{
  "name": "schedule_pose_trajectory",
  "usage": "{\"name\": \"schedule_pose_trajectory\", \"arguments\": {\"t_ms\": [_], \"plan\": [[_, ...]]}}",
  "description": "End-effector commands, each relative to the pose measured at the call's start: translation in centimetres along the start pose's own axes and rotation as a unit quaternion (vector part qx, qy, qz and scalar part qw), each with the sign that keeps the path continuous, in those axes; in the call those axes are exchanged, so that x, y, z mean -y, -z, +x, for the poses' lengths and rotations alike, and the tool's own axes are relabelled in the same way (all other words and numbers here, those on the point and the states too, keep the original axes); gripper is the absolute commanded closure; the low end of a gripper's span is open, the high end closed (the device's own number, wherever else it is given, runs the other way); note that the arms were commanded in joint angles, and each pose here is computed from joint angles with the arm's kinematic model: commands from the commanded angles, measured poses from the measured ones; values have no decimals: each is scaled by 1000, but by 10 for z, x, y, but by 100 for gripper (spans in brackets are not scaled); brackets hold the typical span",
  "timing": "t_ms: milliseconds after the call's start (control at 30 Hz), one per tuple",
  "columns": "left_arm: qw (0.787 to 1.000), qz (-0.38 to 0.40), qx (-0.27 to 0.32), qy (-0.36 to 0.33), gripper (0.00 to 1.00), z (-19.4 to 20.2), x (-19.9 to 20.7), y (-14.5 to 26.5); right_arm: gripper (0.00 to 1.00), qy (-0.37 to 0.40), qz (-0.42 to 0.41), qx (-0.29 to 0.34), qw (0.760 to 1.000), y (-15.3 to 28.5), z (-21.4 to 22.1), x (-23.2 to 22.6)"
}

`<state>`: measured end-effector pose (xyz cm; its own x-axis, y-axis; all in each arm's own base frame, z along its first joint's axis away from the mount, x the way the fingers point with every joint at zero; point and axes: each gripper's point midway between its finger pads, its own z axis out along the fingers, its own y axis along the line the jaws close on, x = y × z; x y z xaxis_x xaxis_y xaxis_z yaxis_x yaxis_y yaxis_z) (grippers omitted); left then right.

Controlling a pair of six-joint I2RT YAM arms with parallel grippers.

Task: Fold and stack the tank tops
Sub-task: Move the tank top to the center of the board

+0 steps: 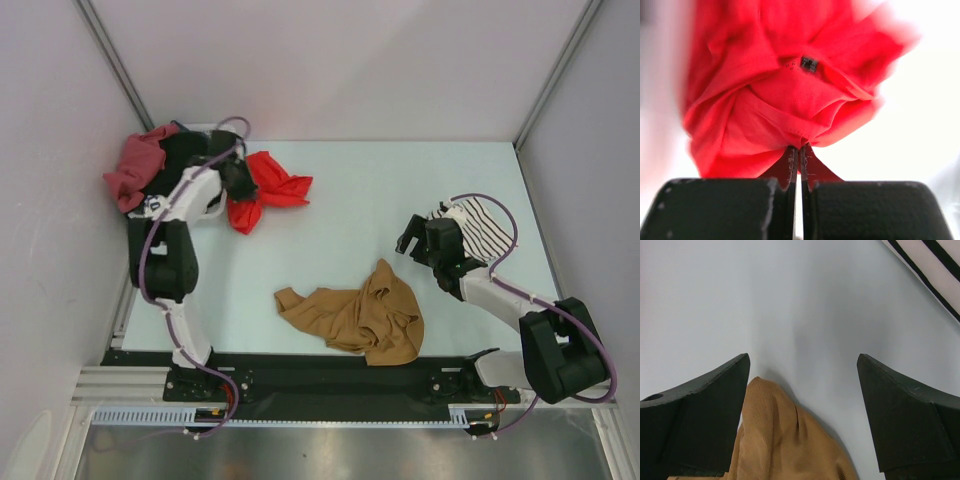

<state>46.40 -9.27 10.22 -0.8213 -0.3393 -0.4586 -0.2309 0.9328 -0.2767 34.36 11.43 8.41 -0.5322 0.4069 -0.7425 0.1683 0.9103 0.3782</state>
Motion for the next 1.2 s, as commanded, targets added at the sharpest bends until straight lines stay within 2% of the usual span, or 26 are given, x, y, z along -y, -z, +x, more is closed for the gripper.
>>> {"name": "schedule_pose_trajectory", "arguments": {"t_ms": [0,33,67,167,200,233,267,300,367,400,467,500,533,567,633,667,700,767,833,1000,1067,1100,1167], "plan": [[965,189,141,114,100,-113,23,107,7,-11,-11,14,1000,-3,-9,-7],[958,198,151,140,100,-128,20,119,7,-11,-11,14,1000,-3,-9,-7],[949,206,182,151,99,-155,11,147,7,-11,-13,12,1000,-4,-8,-8],[929,216,234,189,100,-192,-12,196,8,-11,-14,10,1000,-4,-8,-8],[917,207,269,211,100,-204,-38,223,8,-11,-14,10,1000,-3,-7,-8],[905,204,286,241,99,-210,-53,236,8,-10,-15,11,1000,-4,-8,-8],[891,183,311,275,100,-215,-91,241,8,-11,-16,10,1000,-4,-7,-9],[876,180,338,293,100,-215,-105,263,7,-11,-17,9,1000,-4,-7,-10],[851,176,342,358,100,-206,-138,253,7,-12,-18,7,1000,-5,-6,-10],[829,159,363,394,100,-203,-160,264,8,-10,-18,5,1000,-5,-5,-10],[821,135,365,418,99,-190,-180,249,8,-10,-22,5,1000,-5,-5,-12],[819,123,366,425,93,-187,-186,247,8,-10,-20,4,1000,-6,-4,-11],[822,106,366,423,83,-185,-193,241,8,-10,-21,4,1000,-6,-5,-11],[828,104,362,416,65,-187,-191,239,8,-9,-21,4,1000,-6,-5,-12],[847,87,338,400,42,-186,-192,222,8,-9,-20,4,1000,-6,-5,-11],[858,80,331,383,1,-191,-180,230,8,-8,-19,4,1000,-6,-4,-10],[879,58,316,351,0,-192,-180,219,8,-9,-22,5,1000,-6,-5,-12],[898,43,313,306,0,-201,-154,240,8,-5,-26,2,1000,-6,-3,-13],[914,25,311,260,0,-201,-138,243,8,-1,-30,0,1000,-6,-2,-15],[933,29,325,151,0,-175,-72,264,10,49,-45,-4,998,-4,3,-34],[946,32,305,105,0,-150,-46,249,10,78,-45,6,996,1,6,-46],[945,10,317,80,0,-143,-46,258,11,93,-45,7,995,2,8,-49],[955,-4,293,52,0,-113,-36,250,16,104,-50,5,993,4,12,-56]]}}
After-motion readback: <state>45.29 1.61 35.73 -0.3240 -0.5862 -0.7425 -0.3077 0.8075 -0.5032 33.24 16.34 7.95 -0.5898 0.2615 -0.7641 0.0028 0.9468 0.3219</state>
